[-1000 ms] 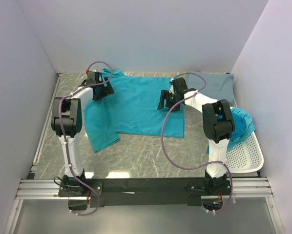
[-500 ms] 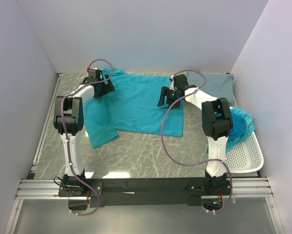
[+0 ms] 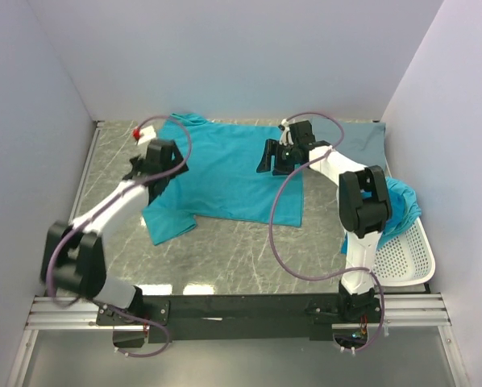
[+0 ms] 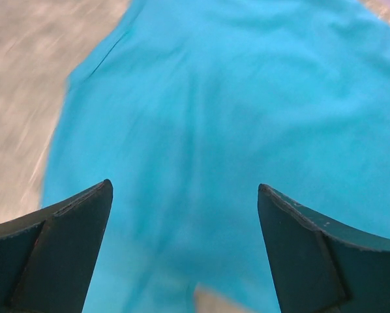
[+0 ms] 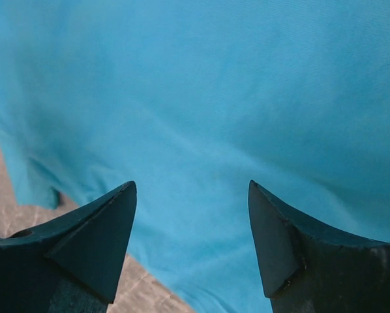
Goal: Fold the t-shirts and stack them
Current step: Flatten the tshirt out
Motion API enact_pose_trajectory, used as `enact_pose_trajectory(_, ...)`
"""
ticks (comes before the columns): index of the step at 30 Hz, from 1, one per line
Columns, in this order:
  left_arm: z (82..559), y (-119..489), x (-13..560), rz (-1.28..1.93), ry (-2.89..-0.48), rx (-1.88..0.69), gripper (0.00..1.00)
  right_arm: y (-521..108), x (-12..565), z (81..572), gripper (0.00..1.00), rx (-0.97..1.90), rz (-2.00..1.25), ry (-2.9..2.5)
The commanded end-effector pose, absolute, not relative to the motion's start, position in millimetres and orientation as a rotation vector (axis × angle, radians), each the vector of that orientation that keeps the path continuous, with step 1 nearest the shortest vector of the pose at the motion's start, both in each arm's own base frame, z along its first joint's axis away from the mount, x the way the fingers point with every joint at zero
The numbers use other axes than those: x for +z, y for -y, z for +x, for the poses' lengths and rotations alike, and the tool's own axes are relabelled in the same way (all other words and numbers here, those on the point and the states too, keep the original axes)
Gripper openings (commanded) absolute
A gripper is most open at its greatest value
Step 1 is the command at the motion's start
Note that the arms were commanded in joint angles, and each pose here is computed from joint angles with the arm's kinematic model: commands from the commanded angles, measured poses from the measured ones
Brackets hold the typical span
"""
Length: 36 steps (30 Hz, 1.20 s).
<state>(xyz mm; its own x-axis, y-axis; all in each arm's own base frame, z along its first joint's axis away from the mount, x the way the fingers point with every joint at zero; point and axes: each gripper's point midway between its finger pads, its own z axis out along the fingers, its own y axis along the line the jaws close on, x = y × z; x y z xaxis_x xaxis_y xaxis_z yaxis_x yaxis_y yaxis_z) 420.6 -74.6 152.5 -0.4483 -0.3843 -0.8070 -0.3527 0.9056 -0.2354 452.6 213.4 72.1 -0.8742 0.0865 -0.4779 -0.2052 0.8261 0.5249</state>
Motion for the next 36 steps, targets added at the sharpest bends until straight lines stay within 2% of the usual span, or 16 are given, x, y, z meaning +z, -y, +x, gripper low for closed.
enact_pose_trajectory(1,370.4,48.0,141.0,-0.729,-2.025,0.065,0.98,-219.1,121.8,455.2,0.75,0.864,-0.154,-2.357)
enact_pose_trajectory(7,300.7,35.6,108.6,-0.885,-2.052,0.095,0.89,-211.7,122.4,440.3,0.75,0.839,-0.149,-2.345)
enact_pose_trajectory(9,282.0,30.1,103.4,-0.928,-2.037,0.113,0.90,-206.8,120.6,437.8,0.75,0.820,-0.139,-2.351)
enact_pose_trajectory(14,249.2,26.8,86.1,-1.019,-2.078,0.110,0.89,-202.7,116.7,430.0,0.75,0.862,-0.121,-2.337)
enact_pose_trajectory(18,230.6,11.7,76.8,-1.049,-2.082,0.209,0.84,-197.8,113.8,424.1,0.75,0.856,-0.108,-2.332)
enact_pose_trajectory(26,229.4,29.9,52.9,-0.992,-2.229,0.185,0.75,-185.3,111.5,417.5,0.75,0.845,-0.069,-2.322)
enact_pose_trajectory(32,232.0,38.7,43.2,-0.955,-2.278,0.156,0.55,-182.8,109.1,414.6,0.75,0.850,-0.059,-2.322)
enact_pose_trajectory(36,229.8,43.2,36.9,-0.941,-2.322,0.152,0.48,-180.0,109.4,414.6,0.75,0.851,-0.054,-2.314)
